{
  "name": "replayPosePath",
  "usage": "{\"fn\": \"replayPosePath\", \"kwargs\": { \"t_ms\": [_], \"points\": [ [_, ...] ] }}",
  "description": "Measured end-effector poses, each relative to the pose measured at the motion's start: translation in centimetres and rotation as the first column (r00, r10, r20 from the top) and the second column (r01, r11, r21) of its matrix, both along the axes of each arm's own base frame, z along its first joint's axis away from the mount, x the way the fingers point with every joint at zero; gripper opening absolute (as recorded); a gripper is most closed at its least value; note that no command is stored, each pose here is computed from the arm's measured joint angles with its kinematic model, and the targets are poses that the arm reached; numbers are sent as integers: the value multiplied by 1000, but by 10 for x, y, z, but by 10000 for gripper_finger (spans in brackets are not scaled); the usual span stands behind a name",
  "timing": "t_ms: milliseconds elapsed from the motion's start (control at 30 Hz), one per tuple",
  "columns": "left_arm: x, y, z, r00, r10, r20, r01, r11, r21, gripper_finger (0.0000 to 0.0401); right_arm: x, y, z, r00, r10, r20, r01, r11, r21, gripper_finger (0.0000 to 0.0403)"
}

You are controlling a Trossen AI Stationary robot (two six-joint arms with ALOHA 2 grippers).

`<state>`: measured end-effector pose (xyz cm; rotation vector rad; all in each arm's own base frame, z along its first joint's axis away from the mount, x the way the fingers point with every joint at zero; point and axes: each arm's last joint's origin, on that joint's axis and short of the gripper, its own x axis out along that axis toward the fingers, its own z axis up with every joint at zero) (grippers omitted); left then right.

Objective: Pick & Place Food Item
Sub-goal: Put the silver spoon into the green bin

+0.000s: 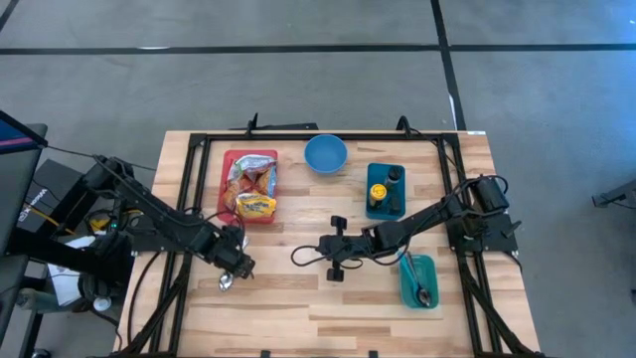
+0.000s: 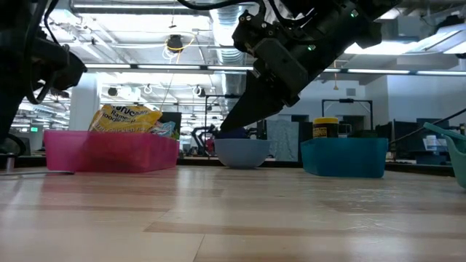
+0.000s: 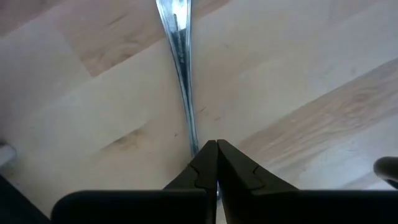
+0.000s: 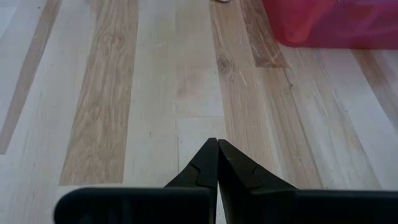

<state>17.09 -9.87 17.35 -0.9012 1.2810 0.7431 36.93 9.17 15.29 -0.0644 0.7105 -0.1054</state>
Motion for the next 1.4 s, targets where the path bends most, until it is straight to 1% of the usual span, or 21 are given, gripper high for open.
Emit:
{"fn": "replayPosePath", "kwargs": {
  "t_ms": [267,400,500,600,800,967,1133,1267,1400],
  "points": [
    [-1,1,-2,999,-46,0,46,999,20,0,0,0,0,1000,2,-1,-2,1000,1,0],
    [-4,2,-6,1000,-8,-12,8,1000,21,9,0,0,0,1000,3,-1,-3,1000,2,0],
    [-6,4,-10,999,25,-26,-24,999,24,29,0,0,0,1000,2,-1,-2,1000,2,0],
    [-8,5,-13,999,33,-32,-33,999,21,59,0,0,0,1000,2,-1,-2,1000,2,0],
    [-5,3,-20,999,34,22,-33,999,-24,120,0,0,0,1000,3,-1,-3,1000,2,0],
    [-9,5,-24,999,34,6,-34,999,-14,146,0,0,0,1000,3,-1,-3,1000,2,0],
    [-11,6,-29,999,34,5,-34,999,-13,156,0,0,0,1000,3,-1,-3,1000,2,0],
    [-11,6,-34,999,34,31,-33,999,-31,156,0,0,0,1000,2,-1,-2,1000,2,0],
    [-12,7,-36,999,34,27,-33,999,-29,152,0,0,0,1000,2,-1,-2,1000,2,0]
  ]
}}
